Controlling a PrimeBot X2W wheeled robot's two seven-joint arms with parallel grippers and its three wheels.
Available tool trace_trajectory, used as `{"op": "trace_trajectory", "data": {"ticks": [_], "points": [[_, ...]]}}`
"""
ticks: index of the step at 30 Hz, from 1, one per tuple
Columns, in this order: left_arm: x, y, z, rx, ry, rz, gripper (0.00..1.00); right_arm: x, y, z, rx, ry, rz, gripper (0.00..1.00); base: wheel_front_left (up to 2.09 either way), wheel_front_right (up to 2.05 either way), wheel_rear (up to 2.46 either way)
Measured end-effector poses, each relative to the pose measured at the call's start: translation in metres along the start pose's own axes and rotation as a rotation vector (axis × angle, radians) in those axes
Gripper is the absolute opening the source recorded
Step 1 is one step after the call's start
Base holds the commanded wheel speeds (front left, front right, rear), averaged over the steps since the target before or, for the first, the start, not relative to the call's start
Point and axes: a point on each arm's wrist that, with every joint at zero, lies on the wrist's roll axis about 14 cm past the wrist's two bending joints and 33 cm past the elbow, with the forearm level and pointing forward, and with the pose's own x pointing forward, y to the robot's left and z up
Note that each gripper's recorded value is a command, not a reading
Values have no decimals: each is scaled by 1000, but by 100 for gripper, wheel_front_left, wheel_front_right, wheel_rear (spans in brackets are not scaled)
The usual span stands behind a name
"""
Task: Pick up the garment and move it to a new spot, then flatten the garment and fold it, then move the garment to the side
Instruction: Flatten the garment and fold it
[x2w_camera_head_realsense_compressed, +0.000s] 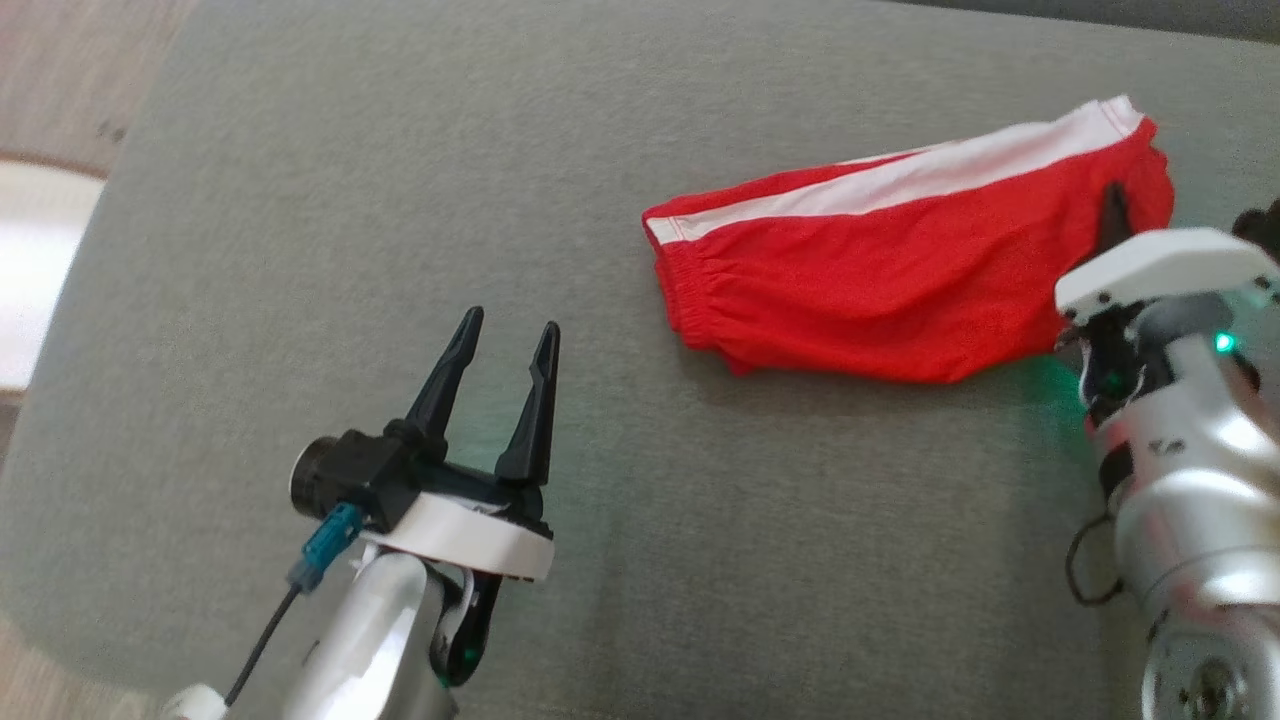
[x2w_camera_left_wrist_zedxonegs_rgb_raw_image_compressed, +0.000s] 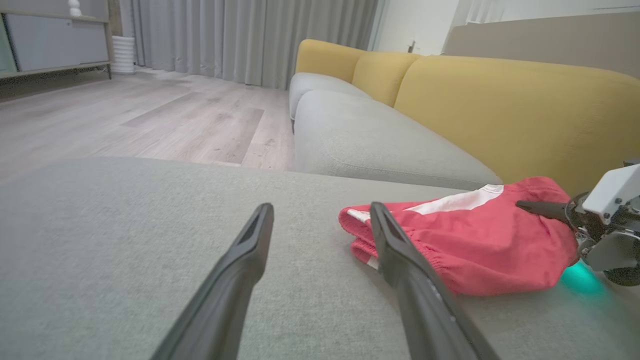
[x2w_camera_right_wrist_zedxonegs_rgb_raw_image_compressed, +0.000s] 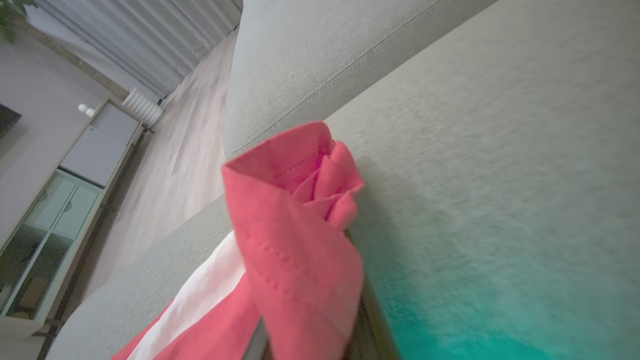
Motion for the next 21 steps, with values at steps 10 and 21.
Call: {"op": "trace_trajectory", "data": {"ticks": [10, 21], "points": [[-5, -41, -10, -1, 20, -113, 100, -67, -57, 14, 50, -170, -98, 0, 0, 0, 0], [-6, -67, 1, 8, -19, -189, 100, -126, -96, 9, 108, -275, -162, 0, 0, 0, 0]]}}
